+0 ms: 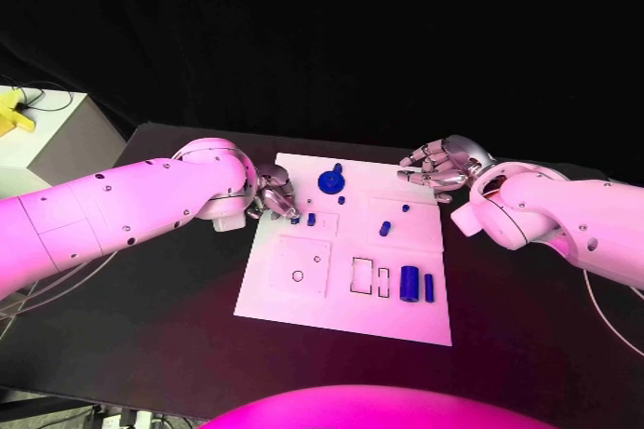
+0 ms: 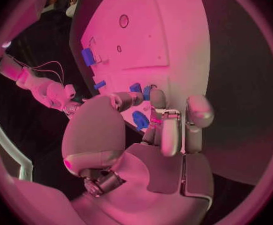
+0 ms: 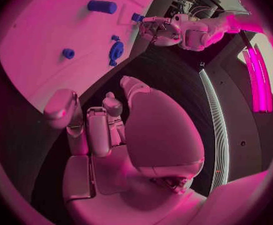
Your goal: Assemble the parts on the task board
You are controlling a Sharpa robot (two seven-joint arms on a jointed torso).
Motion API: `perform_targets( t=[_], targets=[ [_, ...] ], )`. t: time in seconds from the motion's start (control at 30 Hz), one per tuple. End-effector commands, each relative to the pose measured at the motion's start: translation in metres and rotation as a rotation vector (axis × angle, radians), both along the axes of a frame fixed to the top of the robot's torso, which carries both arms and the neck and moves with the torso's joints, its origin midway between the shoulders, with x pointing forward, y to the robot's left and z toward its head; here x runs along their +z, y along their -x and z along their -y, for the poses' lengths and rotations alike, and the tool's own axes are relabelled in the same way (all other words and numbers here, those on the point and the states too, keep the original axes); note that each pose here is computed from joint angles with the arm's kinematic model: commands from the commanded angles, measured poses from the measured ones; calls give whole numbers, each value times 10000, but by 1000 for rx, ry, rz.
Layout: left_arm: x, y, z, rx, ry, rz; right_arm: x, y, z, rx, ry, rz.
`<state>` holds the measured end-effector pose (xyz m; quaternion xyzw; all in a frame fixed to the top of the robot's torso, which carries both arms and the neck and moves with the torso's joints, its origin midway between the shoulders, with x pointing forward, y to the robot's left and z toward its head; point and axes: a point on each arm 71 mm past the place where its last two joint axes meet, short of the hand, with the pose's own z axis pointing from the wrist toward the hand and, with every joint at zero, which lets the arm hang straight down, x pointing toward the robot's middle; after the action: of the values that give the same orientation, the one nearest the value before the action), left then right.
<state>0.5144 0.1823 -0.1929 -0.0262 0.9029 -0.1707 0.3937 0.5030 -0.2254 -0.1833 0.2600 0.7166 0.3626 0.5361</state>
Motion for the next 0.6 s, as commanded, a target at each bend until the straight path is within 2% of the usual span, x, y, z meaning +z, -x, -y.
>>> perform_targets(
  t=[0.03,0.6],
  targets=[
    [9,-1,6,-25,-40,6,0,4,-18,20,-1,3],
    [30,-3,-12,-30,-68,42,-27,5,-25,21,-2,-1]
  ],
)
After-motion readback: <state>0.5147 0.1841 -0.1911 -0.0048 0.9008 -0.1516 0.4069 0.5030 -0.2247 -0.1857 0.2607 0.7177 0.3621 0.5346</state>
